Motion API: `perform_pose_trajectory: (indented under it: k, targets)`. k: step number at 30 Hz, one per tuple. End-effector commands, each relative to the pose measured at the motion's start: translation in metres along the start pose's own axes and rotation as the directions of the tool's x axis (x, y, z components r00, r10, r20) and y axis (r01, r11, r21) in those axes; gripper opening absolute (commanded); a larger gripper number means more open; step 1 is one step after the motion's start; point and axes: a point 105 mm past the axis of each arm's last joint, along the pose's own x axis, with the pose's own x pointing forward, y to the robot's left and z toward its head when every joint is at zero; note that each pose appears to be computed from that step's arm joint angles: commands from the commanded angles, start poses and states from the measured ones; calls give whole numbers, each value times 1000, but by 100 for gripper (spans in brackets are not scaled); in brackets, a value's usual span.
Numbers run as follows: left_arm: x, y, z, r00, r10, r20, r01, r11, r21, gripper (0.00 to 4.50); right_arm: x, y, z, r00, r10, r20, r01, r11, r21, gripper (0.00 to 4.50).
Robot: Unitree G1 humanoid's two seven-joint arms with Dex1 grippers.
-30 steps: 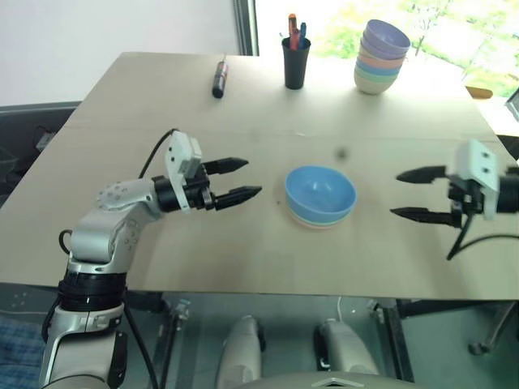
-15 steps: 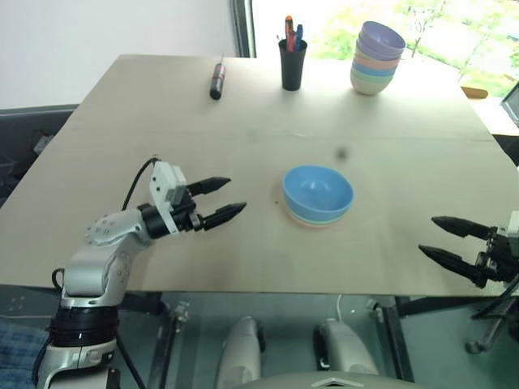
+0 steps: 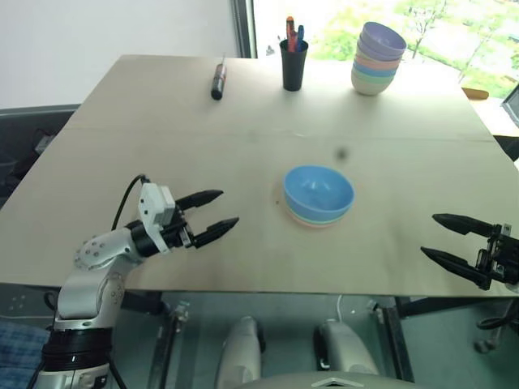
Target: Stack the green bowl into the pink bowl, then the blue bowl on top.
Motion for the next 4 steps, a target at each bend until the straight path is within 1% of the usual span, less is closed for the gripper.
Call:
perform_pose_trajectory:
  k: [1,4]
  targets:
    - [-2,4,13,999,19,49,-22,998,66,380,-1,-1,9,1000,5,18,-5,999,-37,331]
    - [-1,4,16,997,20,77,-27,995,94,380,-1,0,11,999,3,36,-2,1000,-30,331]
